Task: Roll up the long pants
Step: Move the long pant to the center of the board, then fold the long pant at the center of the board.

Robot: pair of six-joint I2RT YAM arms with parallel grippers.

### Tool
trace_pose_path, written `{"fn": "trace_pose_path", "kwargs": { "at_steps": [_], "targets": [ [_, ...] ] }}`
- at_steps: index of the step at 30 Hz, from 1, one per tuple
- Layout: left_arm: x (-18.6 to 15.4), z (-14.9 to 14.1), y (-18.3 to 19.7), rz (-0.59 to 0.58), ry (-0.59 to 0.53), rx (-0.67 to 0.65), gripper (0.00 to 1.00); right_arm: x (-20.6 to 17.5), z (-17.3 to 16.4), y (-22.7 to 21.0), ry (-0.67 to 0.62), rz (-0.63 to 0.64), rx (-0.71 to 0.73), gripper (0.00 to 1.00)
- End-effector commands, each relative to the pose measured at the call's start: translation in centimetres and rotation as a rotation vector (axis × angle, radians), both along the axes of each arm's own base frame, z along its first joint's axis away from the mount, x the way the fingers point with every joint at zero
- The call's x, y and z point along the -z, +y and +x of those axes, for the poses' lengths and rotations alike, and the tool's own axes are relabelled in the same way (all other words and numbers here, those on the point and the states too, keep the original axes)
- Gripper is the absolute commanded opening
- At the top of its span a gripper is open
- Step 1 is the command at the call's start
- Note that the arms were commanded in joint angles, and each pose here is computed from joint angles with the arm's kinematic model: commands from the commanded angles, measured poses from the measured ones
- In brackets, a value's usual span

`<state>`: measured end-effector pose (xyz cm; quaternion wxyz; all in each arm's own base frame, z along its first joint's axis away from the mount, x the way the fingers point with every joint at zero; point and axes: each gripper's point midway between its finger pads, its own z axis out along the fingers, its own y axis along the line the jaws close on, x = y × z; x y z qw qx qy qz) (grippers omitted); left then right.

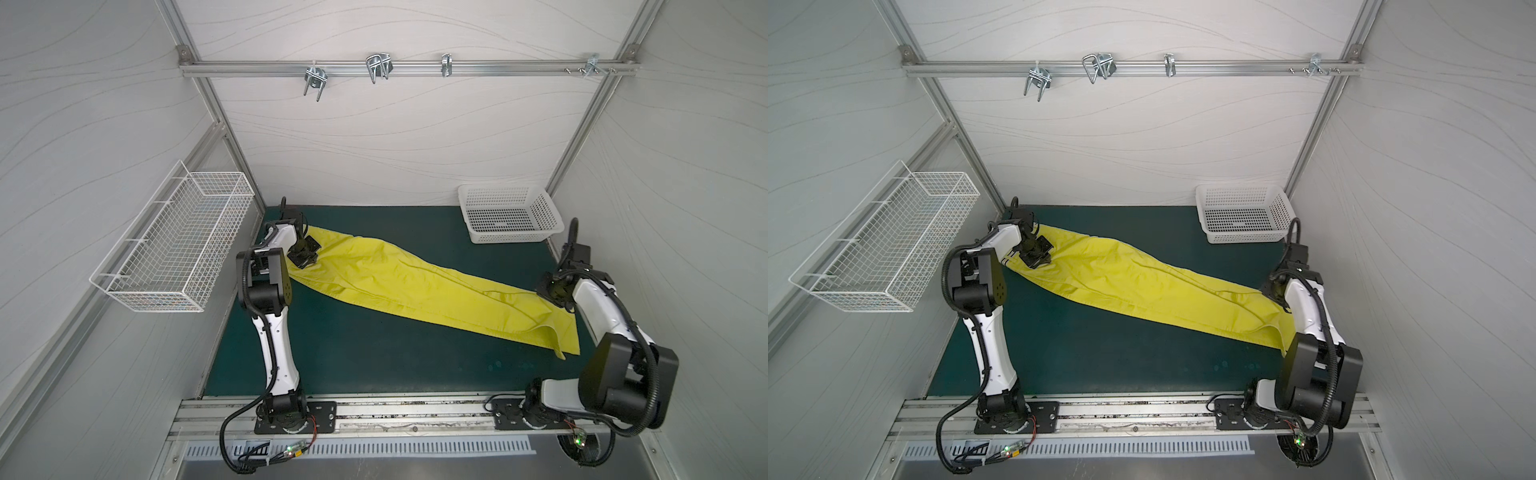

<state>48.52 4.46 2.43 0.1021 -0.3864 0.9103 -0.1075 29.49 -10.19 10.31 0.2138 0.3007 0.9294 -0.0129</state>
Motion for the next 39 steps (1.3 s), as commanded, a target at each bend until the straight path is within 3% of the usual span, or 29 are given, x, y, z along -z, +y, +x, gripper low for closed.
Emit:
{"fn": "trace_pose_path", "kwargs": {
  "at_steps": [1, 4, 9, 18, 27, 39],
  "targets": [
    [0.1, -1.4, 1.1, 0.017, 0.030, -0.001, 0.00, 1.0, -2.8, -2.1, 0.050, 0.059, 0.126, 0.31],
    [0.6, -1.6, 1.0, -0.006, 0.036, -0.007, 0.00, 1.4, -4.3, -4.6, 0.071, 0.041, 0.228, 0.34],
    [0.9, -1.4, 0.7, -0.023, 0.034, -0.006, 0.00, 3.4, -5.4, -6.3, 0.058, 0.170, 0.326, 0.33],
    [1.1, -1.3, 0.5, -0.039, 0.030, -0.012, 0.00, 5.6, -4.7, -7.1, 0.076, 0.225, 0.355, 0.28],
    [1.5, -1.5, 0.4, -0.041, 0.031, -0.013, 0.00, 6.0, -4.3, -7.9, 0.071, 0.218, 0.378, 0.38],
    [1.8, -1.7, 0.8, -0.026, 0.041, -0.011, 0.00, 7.3, -3.0, -8.5, 0.063, 0.239, 0.389, 0.39]
  ]
}}
